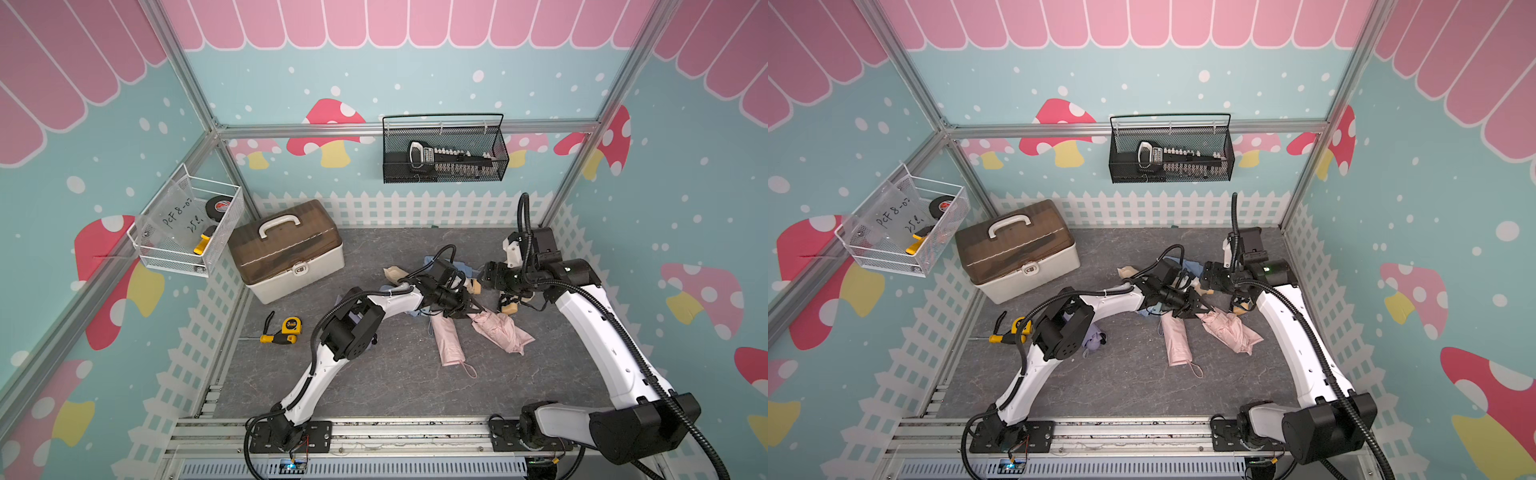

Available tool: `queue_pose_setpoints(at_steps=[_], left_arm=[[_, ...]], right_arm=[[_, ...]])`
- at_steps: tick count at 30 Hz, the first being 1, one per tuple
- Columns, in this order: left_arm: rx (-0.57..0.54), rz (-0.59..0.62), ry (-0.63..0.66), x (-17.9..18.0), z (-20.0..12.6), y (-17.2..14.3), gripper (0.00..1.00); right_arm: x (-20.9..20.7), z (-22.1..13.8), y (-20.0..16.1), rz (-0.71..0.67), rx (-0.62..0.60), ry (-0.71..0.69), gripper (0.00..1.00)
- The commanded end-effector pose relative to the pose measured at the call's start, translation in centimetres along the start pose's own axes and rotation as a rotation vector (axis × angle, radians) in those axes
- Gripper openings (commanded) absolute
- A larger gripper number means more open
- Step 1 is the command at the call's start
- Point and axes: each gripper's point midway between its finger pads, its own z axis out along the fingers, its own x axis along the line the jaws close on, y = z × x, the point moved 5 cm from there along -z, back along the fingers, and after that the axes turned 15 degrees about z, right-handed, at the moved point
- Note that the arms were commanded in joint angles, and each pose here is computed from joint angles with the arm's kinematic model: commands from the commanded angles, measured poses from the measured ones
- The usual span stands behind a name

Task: Take umbrellas out of sleeves
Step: Place the umbrella in the umbrella sleeve.

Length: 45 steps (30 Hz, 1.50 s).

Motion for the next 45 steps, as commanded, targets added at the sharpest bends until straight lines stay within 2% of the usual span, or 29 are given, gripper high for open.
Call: queue_pose_setpoints(at_steps=[1,9,13,15,17,19,26,33,37,40,43,45], left_arm=[[0.036,0.034,0.083,1.0,1.3,-1.0,0.18],[0.046,0.086,0.142,0.5,0.4,-0.9,0.55],[0.049,0.109,0.181,0.1,-0.9,-1.1,0.63],[0.050,0.106,0.193,0.3,-1.4,-1.2,0.72],[0.049,0.110,0.200,0.2,-1.8,-1.3,0.73],[0.049,0.111,0.208,0.2,-2.0,-1.2,0.79],[0.026,0.152,0.236,-0.8,-3.3,-0.7,0.80],[-0.026,0.205,0.281,-2.6,-6.6,-0.1,0.83],[-0.072,0.186,0.343,-2.6,-10.6,-0.9,0.82],[-0.119,0.126,0.395,-1.5,-14.2,-1.8,0.82],[-0.158,0.105,0.433,-0.7,-17.6,-2.8,0.81],[-0.173,0.114,0.448,-0.5,-19.2,-3.5,0.81]], right_arm=[[-0.1,-0.3,-0.4,-0.026,-0.003,0.014,0.83],[-0.5,0.0,-0.9,-0.039,0.015,0.006,0.87],[-0.4,-0.2,-0.8,-0.043,0.007,0.007,0.88],[-0.3,-0.1,-0.7,-0.042,0.005,0.013,0.88],[-0.2,-0.1,-0.6,-0.037,0.003,0.017,0.88],[-0.1,-0.1,-0.6,-0.031,0.000,0.025,0.88],[0.0,-0.4,-0.5,-0.014,-0.007,0.032,0.88],[-0.5,-1.7,-0.6,-0.005,-0.017,0.009,0.88],[-1.6,-1.7,-2.3,0.013,0.046,-0.030,0.87],[-2.5,-1.2,-4.4,0.047,0.099,-0.025,0.86],[-2.7,1.2,-7.5,0.028,0.229,-0.014,0.85],[-1.7,3.2,-9.7,-0.054,0.304,-0.022,0.85]])
